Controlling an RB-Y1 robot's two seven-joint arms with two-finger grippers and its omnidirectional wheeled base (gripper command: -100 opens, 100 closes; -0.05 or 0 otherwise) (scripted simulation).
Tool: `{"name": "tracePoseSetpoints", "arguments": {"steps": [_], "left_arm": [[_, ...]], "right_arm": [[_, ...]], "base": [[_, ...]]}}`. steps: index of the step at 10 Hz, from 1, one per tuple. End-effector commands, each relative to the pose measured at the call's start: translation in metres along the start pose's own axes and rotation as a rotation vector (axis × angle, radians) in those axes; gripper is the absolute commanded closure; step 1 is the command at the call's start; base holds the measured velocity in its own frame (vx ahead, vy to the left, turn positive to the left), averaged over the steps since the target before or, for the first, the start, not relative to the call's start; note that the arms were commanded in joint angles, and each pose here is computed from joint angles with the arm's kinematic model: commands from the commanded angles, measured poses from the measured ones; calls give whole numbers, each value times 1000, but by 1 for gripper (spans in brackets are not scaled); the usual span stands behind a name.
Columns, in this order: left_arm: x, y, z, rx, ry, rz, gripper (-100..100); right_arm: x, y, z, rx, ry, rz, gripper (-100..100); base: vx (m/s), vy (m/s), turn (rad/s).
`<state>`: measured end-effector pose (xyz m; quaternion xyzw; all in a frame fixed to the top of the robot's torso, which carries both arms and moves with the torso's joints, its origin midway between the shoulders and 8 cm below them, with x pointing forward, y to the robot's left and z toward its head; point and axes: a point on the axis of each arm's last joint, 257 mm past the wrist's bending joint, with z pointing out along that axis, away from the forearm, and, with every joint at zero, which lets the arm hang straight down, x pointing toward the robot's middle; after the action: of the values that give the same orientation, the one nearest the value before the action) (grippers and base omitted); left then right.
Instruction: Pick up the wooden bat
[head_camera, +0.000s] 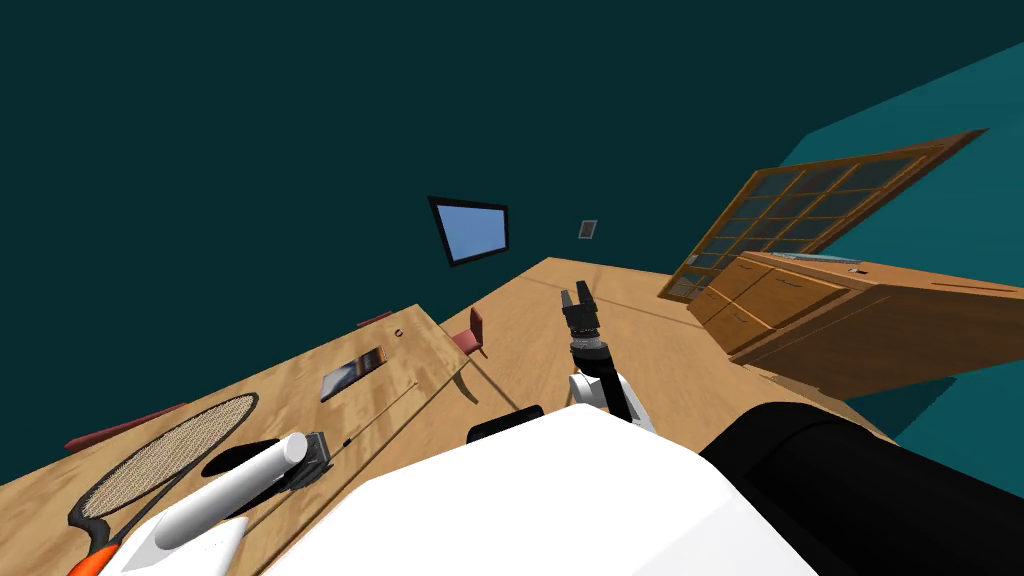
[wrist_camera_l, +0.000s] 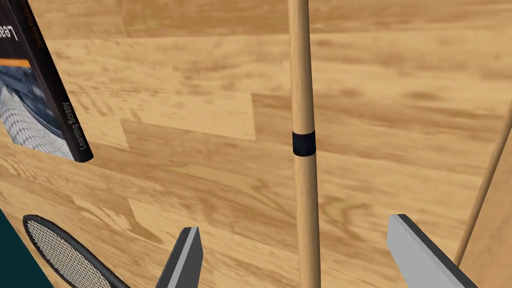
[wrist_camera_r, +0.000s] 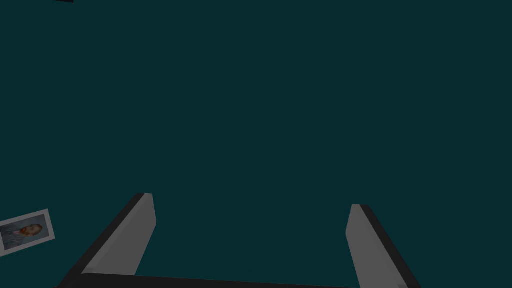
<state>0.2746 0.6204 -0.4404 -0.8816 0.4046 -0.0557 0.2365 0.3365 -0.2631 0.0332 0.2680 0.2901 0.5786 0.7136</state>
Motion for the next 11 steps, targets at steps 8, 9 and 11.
{"name": "tracePoseSetpoints", "arguments": {"steps": [8, 9, 11], "left_arm": [[-24, 67, 0, -289, -11, -136, -100], [-24, 70, -1, -304, -11, -136, -100], [-26, 91, -5, -388, -5, -175, -100]], "right_arm": [[0, 0, 0, 0, 0, 0, 0], [0, 0, 0, 0, 0, 0, 0], [0, 0, 0, 0, 0, 0, 0]], "base": [[-2, 58, -140], [-3, 76, -79], [-13, 83, -141]]}}
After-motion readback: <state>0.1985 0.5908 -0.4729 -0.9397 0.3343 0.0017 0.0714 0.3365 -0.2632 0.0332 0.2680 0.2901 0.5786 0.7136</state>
